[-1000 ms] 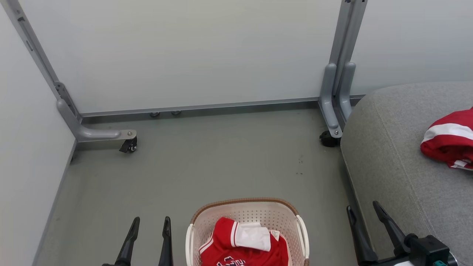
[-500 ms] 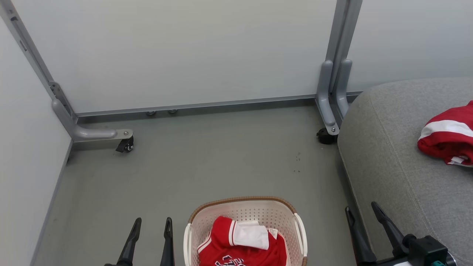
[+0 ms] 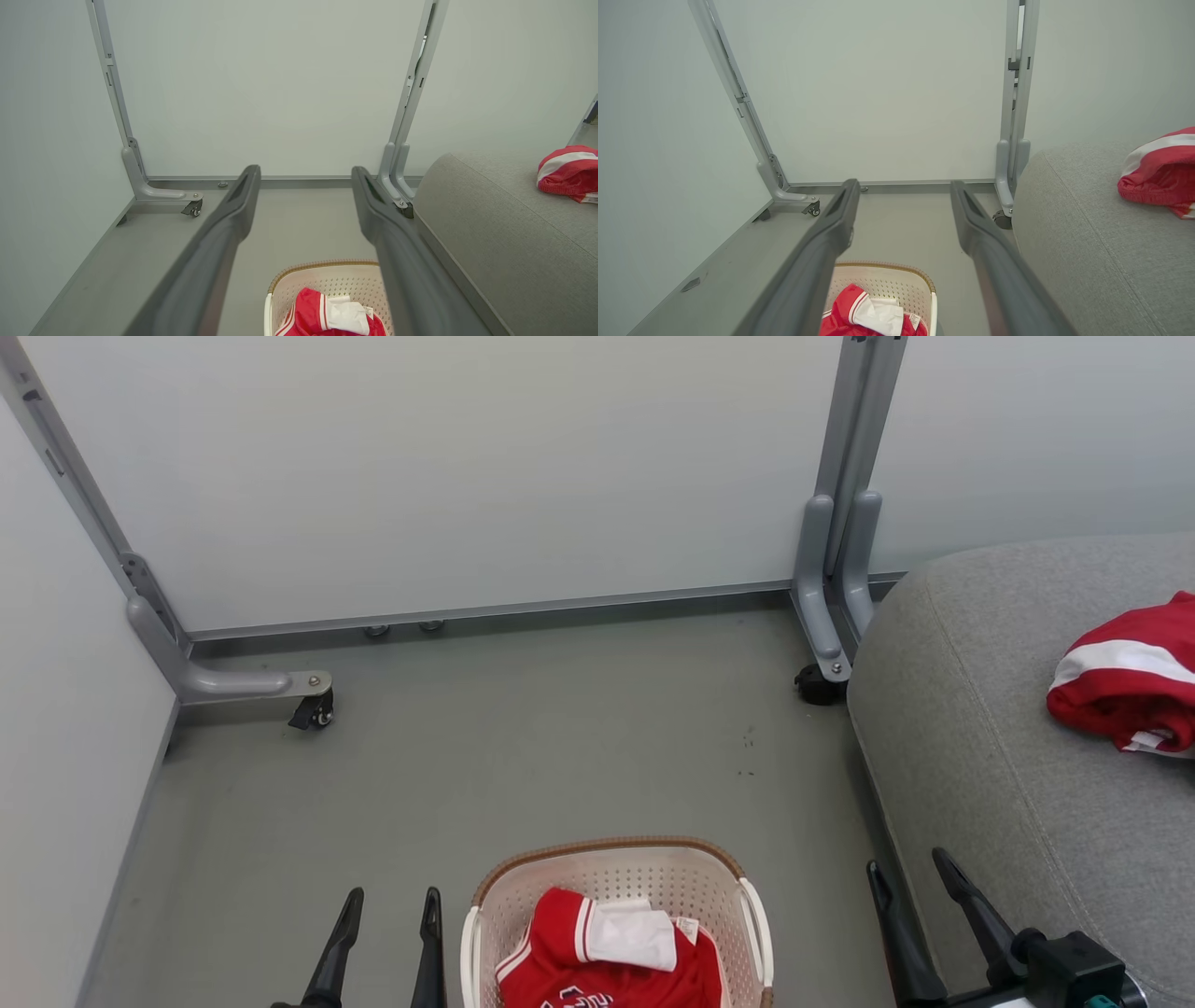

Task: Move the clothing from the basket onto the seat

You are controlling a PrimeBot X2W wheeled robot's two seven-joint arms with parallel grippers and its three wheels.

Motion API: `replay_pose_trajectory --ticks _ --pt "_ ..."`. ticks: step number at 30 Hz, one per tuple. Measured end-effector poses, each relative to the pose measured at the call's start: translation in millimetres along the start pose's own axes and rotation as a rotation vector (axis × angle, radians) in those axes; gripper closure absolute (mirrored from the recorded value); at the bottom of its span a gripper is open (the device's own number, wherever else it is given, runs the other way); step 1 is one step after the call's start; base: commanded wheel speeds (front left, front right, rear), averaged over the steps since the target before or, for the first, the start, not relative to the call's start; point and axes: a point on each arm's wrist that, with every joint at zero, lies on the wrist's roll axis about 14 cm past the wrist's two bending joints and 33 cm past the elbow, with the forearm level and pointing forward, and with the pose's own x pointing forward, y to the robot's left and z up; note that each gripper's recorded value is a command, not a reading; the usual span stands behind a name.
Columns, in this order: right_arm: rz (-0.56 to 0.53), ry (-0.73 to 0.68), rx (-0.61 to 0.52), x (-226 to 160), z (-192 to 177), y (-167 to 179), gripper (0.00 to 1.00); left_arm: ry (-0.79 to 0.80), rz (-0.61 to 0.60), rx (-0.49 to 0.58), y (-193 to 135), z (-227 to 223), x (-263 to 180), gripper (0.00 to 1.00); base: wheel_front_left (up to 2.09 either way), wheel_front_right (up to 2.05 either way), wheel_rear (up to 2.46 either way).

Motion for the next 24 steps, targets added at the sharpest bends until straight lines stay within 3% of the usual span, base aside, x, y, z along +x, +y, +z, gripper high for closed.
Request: replay_pose_trajectory --ticks 9,16,24 --pt "-0.016 0.014 0.004 2.6 -3.9 -4.6 0.00 0.057 -0.025 0.013 -6.1 -17.1 4.9 0.00 0.00 0.00 0.00" --pt "-0.035 0.045 0.007 11.7 -13.7 -12.2 0.00 0.141 -0.114 0.015 -26.1 -43.5 17.3 0.00 0.00 0.00 0.00" --pt "-0.038 0.025 -0.015 65.7 -16.4 -29.0 0.00 0.207 -0.299 0.074 -56.0 -76.3 81.2 0.00 0.00 0.00 0.00"
